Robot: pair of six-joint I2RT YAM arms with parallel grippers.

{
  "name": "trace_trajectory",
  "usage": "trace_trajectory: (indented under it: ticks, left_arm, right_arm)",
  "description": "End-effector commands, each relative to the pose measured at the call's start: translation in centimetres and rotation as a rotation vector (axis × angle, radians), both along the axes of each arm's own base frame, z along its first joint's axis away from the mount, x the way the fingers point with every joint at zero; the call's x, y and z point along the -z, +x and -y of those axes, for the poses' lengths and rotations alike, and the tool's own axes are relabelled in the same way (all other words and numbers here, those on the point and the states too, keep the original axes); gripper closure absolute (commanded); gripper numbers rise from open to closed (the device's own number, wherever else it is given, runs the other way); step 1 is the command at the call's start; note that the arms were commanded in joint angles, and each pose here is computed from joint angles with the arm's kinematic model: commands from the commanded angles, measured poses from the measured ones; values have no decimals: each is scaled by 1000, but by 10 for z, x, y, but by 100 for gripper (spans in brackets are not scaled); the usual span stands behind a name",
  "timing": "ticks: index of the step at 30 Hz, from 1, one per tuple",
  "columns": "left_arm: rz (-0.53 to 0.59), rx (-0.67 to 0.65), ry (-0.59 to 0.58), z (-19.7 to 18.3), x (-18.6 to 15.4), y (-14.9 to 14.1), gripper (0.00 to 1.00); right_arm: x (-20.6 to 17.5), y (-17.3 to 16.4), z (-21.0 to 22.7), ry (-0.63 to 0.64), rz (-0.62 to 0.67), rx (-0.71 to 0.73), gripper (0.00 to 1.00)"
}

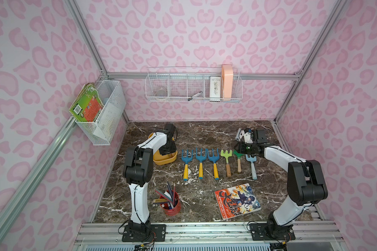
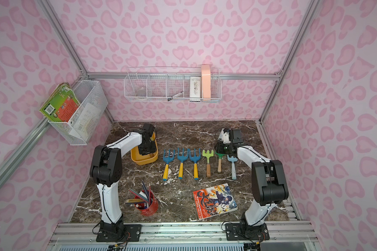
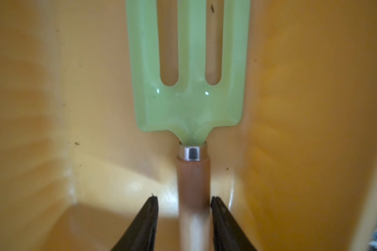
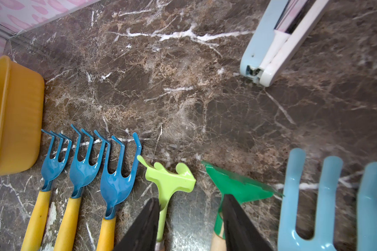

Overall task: Take the hand rake out of the storage box
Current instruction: Pick up the rake from the storage box.

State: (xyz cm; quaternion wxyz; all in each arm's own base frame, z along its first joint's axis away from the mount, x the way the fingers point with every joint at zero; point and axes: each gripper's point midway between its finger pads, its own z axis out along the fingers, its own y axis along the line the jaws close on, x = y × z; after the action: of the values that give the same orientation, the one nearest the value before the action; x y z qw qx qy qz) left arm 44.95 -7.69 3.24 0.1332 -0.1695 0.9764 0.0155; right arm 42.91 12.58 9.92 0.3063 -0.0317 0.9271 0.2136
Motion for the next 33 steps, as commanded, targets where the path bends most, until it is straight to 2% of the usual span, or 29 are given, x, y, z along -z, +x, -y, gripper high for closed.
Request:
trace_trajectory:
  ticks: [1,5,12,16,24,33]
  left_arm:
    - [-3,25,-15,5,10,5,60]
    - [-22,34,-8,1,22,5,73]
    - [-62,76,0,-15,37,-3,83]
    - [-50,41,-41,-26,31,-3,87]
    - [4,55,-12,-42,-12,6,90]
    - [147,88,-73,-26,-86,18,90]
  right_arm:
    - [-8,3,-2,8,23,-4,51]
    - [-10,0,0,4,27,-4,51]
    - [-14,-4,-4,12,39,-14,51]
    - [-13,-5,-6,20,39,-20,51]
    - [-18,-3,-11,27,55,-40,51]
    - [-17,-5,-11,24,57,-45,51]
